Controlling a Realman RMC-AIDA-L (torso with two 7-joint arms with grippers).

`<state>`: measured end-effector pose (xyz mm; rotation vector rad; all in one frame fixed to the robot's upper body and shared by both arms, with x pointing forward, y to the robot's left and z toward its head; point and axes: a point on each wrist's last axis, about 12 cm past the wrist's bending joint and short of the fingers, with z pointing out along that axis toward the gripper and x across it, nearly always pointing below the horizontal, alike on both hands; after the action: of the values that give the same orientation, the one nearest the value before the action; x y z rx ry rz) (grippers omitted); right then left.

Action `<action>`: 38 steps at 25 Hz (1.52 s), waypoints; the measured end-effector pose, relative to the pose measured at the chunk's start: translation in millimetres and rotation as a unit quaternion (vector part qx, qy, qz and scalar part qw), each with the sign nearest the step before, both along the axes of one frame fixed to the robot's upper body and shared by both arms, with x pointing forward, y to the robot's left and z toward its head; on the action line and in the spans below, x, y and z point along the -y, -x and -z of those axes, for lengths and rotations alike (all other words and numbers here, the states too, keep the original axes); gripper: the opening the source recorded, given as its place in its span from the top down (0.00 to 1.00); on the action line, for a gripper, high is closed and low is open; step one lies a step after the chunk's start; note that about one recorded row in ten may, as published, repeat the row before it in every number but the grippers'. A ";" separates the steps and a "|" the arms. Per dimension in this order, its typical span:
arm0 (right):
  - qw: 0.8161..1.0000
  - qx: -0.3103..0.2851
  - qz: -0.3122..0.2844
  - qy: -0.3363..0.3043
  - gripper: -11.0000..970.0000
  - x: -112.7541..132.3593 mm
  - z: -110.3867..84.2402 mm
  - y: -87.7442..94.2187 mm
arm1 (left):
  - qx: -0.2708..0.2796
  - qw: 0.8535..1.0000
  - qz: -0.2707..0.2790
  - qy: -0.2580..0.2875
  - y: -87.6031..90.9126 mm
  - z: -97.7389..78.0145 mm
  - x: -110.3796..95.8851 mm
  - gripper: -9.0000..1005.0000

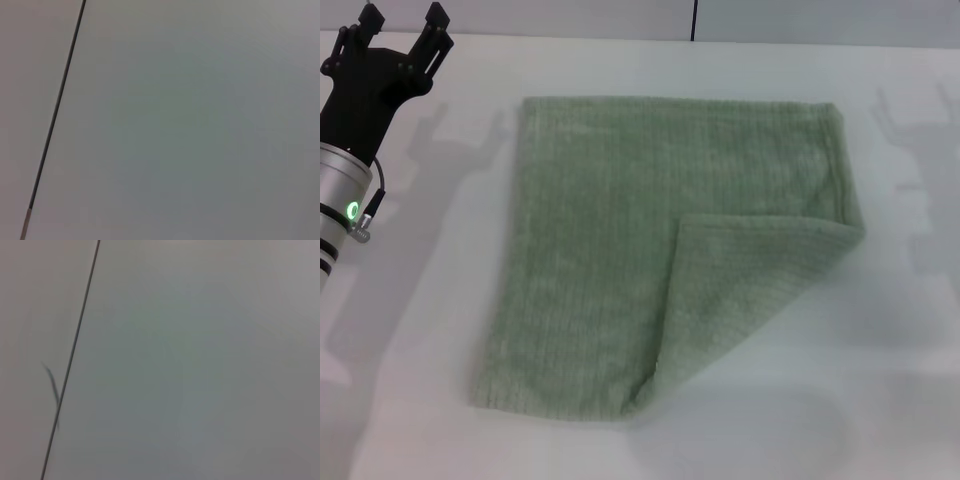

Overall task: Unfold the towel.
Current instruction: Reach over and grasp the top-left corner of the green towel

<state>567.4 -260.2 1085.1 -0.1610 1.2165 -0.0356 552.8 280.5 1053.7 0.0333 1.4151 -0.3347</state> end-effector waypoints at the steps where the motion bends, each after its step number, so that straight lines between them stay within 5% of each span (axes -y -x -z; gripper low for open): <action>1: 1.000 0.000 0.000 0.000 0.16 0.0 0.0 0.0 | 0.000 1.000 0.000 0.000 0.0 0.0 0.0 0.17; 14: 1.000 0.003 -0.002 -0.001 0.16 -1.9 -2.1 -2.3 | -0.011 1.000 0.017 -0.013 -3.5 2.1 7.9 0.18; 20: 1.000 0.005 -0.005 -0.003 0.16 -4.3 -3.6 -3.8 | -0.037 0.998 0.039 -0.031 -9.2 6.6 18.3 0.35; 31: 1.000 0.006 -0.006 -0.004 0.16 -5.0 -4.1 -3.9 | -0.131 0.984 0.085 -0.083 -36.6 14.6 51.6 0.81; 38: 1.000 0.006 -0.007 -0.002 0.16 -5.3 -3.8 -3.8 | -0.167 0.973 0.108 -0.117 -44.1 18.3 65.8 0.97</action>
<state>571.2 -254.9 1088.9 -0.1659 1.2035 -0.0215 596.9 214.6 1035.4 0.3389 1.7862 -0.3628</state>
